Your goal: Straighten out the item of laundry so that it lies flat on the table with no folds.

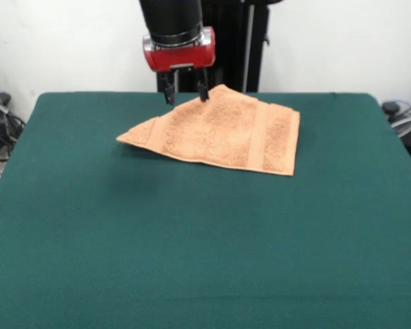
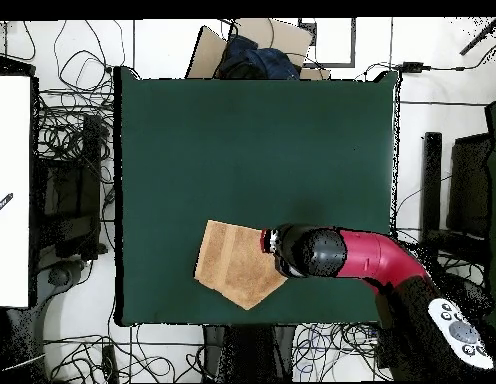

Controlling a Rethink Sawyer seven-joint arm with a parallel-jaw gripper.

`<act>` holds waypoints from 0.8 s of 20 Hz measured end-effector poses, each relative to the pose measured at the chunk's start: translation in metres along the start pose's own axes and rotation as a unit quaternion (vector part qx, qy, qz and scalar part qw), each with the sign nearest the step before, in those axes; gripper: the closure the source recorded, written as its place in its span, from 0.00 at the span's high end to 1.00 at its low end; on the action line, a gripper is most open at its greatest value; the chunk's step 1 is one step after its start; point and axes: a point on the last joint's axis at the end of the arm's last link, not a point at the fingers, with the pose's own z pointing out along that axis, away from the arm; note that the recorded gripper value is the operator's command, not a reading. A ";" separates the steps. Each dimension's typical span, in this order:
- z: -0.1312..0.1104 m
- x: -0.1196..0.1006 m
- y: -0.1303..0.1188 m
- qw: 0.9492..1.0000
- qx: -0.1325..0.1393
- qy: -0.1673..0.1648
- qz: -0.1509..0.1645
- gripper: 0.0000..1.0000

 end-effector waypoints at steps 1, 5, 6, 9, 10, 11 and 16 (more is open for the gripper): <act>0.001 -0.001 -0.001 1.000 -0.001 0.001 0.001 1.00; 0.007 -0.007 -0.004 1.000 -0.003 0.001 0.001 1.00; 0.008 -0.007 -0.005 1.000 -0.003 0.001 0.001 1.00; 0.014 -0.010 -0.008 1.000 -0.001 0.000 -0.005 1.00; 0.015 -0.010 -0.009 1.000 0.000 0.001 -0.006 1.00; 0.017 -0.010 -0.009 1.000 0.000 0.001 -0.008 1.00; 0.029 -0.006 -0.010 1.000 -0.001 0.008 -0.017 1.00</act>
